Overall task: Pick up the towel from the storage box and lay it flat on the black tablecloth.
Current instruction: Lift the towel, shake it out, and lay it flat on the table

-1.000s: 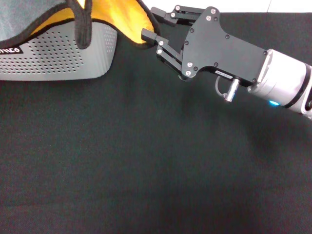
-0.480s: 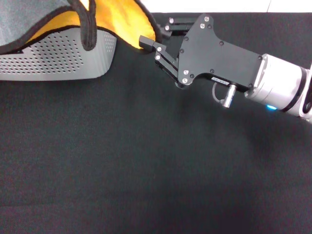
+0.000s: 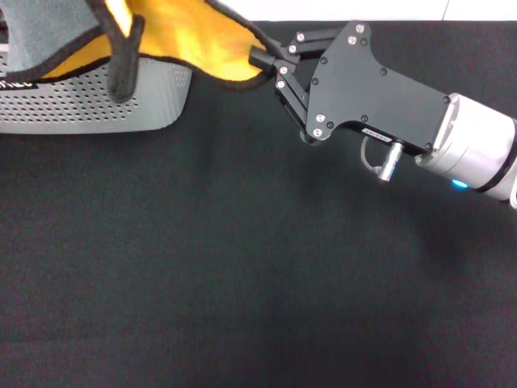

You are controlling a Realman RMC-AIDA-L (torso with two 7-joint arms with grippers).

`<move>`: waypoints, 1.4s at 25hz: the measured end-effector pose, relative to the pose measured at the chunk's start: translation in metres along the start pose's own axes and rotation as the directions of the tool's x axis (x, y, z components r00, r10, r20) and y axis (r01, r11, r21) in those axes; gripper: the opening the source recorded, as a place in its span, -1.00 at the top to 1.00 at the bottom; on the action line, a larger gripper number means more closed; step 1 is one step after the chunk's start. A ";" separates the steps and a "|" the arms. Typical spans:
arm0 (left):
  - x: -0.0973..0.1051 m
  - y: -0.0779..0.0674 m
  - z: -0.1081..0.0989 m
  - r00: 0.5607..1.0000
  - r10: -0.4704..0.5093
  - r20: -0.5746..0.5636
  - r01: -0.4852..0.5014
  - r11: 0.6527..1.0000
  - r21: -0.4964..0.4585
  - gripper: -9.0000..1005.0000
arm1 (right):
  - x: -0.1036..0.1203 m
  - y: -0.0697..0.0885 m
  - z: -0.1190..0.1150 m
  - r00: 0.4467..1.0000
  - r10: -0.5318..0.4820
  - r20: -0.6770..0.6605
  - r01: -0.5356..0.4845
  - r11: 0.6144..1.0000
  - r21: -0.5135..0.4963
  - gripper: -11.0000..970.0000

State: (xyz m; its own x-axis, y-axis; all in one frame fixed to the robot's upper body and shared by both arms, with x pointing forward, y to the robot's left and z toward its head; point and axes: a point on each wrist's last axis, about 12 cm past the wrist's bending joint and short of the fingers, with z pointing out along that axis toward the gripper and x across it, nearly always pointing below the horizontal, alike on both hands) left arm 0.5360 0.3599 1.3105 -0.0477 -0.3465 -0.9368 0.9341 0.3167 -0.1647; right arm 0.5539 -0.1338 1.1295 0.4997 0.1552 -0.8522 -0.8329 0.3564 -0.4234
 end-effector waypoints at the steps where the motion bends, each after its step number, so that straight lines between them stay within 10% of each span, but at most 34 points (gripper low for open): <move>1: 0.001 0.000 -0.001 1.000 -0.001 -0.002 0.001 1.000 0.002 0.85 | -0.001 0.000 0.000 1.000 0.000 0.006 0.000 1.000 -0.001 0.93; 7: 0.022 0.006 -0.015 0.999 -0.048 0.012 0.048 0.999 -0.021 0.84 | -0.007 -0.001 -0.002 0.999 -0.003 0.043 0.002 1.000 0.023 0.98; 13: 0.087 0.008 -0.043 0.990 -0.134 0.036 0.137 0.986 -0.094 0.83 | -0.020 -0.013 -0.013 0.994 -0.040 0.102 0.031 0.995 0.091 0.97; 21: 0.178 -0.015 -0.044 0.992 -0.064 -0.106 0.050 0.989 -0.137 0.71 | -0.021 -0.041 -0.002 1.000 0.013 0.025 -0.014 0.999 0.046 0.97; 35: 0.252 -0.015 -0.045 0.979 0.048 -0.199 -0.117 0.929 -0.352 0.24 | -0.034 -0.065 0.004 0.992 0.065 -0.106 -0.063 0.998 0.017 0.96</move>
State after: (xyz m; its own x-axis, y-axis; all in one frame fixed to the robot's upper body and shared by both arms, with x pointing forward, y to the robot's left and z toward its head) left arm 0.4941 0.3075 1.0630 -0.0725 -0.1480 -0.9863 0.7483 0.6458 -0.1519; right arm 0.5917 -0.1582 1.1875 0.4169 0.0797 -0.9054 -0.8585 0.3617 -0.3635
